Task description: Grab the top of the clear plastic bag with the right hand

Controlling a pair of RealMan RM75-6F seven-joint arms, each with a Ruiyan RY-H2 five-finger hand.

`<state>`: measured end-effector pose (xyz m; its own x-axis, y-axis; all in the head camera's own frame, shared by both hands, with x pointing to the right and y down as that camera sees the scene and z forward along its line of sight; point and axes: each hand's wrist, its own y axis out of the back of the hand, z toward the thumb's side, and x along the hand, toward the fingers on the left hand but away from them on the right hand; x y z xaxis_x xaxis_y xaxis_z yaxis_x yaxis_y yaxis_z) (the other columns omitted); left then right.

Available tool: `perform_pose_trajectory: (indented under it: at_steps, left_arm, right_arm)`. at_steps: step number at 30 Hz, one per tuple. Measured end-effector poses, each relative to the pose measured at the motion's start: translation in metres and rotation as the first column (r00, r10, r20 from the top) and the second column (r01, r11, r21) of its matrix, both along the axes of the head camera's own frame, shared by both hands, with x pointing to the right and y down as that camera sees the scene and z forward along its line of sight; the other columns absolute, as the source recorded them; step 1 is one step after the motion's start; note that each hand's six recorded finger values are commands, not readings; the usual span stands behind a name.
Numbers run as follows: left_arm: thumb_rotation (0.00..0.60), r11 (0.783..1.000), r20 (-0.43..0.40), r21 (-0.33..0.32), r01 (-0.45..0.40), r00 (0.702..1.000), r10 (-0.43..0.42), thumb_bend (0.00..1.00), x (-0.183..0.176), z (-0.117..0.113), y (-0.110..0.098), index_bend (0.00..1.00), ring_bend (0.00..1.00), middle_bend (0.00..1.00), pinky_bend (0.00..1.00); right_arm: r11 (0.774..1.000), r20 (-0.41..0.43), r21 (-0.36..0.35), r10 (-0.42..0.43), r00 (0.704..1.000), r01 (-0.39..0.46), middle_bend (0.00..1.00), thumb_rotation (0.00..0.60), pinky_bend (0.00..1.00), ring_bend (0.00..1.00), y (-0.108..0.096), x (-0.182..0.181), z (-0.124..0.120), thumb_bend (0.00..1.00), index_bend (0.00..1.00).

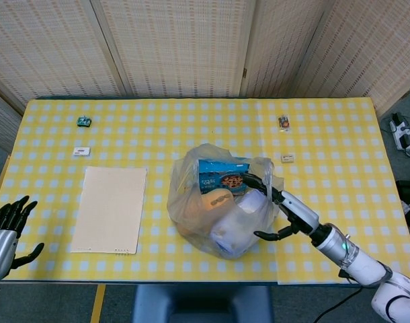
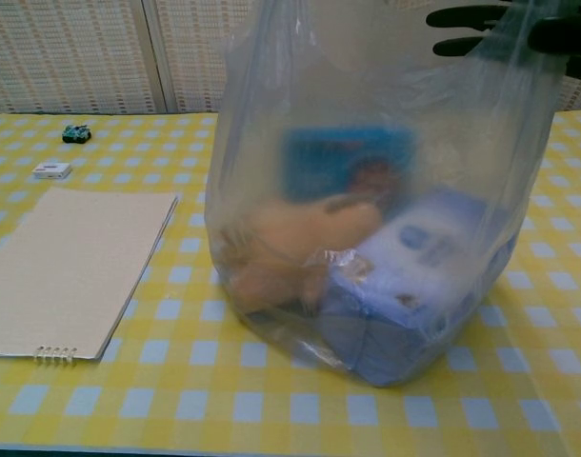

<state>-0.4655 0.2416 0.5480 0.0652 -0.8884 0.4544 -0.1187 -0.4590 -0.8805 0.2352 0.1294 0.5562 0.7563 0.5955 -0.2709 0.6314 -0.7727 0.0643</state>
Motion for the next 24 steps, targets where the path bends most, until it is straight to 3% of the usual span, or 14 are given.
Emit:
perform_pose_trajectory:
  at_steps: [24]
  left_arm:
    - [0.6,1.0,-0.025,0.013,0.003,1.0,-0.003,0.31,-0.002,-0.007,-0.001,0.04,0.0,0.03,0.0]
  right_arm:
    - [0.996,0.004,-0.018,-0.086,0.996,0.086,0.0,0.6,0.0,0.03,-0.025,-0.073,0.01,0.29,0.0]
